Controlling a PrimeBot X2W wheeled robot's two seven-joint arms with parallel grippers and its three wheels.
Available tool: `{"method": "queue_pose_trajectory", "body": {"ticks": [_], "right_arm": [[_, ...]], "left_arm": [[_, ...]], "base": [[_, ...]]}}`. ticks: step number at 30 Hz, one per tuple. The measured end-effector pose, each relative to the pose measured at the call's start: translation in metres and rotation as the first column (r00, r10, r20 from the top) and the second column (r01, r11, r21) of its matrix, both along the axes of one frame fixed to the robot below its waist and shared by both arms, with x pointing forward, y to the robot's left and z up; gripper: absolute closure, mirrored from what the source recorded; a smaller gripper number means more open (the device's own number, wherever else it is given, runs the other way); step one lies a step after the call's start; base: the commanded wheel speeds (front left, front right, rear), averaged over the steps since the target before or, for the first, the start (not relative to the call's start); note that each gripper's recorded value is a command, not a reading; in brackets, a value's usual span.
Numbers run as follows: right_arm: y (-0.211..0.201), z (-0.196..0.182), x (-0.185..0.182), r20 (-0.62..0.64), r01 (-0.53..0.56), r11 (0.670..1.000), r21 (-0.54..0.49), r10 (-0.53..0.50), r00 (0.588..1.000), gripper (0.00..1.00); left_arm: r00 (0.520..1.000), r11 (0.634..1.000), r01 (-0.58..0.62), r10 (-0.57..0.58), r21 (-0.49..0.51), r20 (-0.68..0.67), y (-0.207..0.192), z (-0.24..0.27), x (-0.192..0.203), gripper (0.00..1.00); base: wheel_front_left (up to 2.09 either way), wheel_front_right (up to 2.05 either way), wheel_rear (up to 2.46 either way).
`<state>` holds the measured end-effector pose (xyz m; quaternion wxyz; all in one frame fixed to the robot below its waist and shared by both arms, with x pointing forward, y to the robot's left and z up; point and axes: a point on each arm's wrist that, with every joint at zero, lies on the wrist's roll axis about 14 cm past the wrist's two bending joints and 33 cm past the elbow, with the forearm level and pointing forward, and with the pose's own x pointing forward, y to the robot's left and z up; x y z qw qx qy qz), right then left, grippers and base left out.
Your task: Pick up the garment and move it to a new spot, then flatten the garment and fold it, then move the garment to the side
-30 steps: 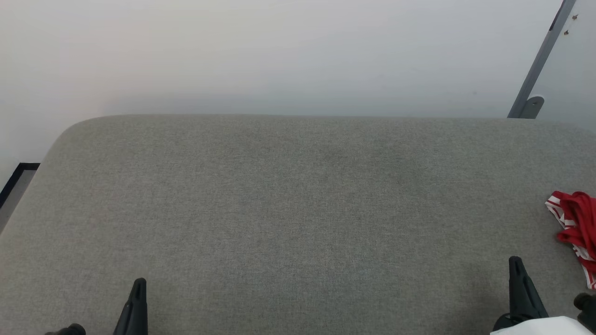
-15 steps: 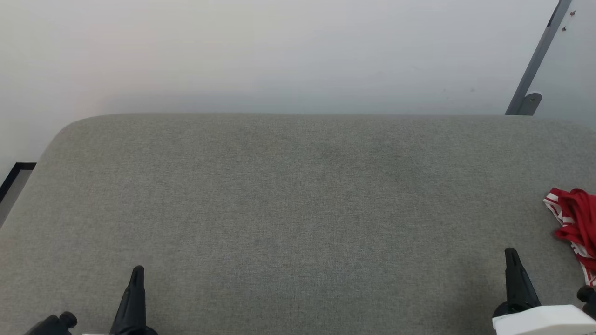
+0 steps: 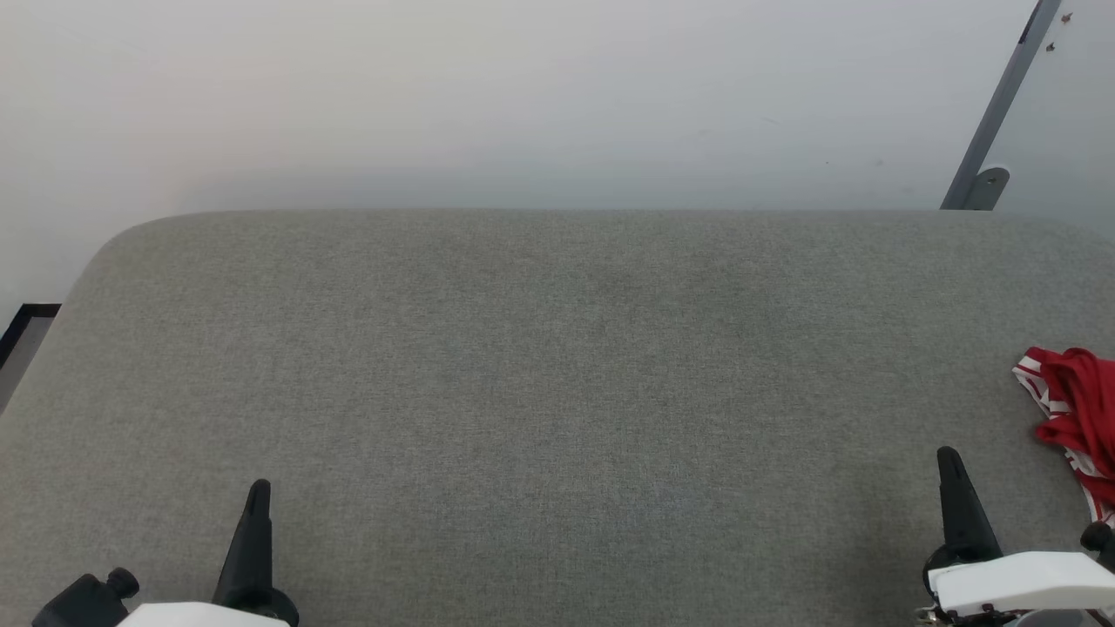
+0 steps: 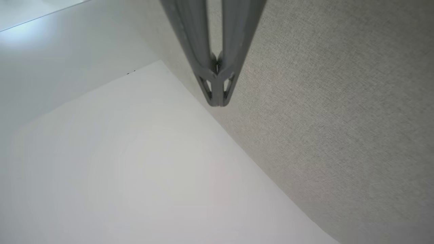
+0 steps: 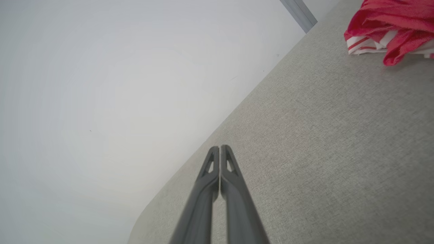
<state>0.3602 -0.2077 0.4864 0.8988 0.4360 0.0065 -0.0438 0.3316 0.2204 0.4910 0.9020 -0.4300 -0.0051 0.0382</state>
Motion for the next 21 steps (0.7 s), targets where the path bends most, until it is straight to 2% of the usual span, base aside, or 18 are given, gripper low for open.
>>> {"method": "queue_pose_trajectory", "body": {"ticks": [21], "right_arm": [[0.003,0.003,0.009,0.009,-0.009,0.975,0.221,0.007,1.0,1.0]], "left_arm": [[1.0,0.976,0.006,-0.005,-0.22,0.004,-0.003,0.002,0.017,1.0]], "base": [[0.0,0.0,0.0]]}}
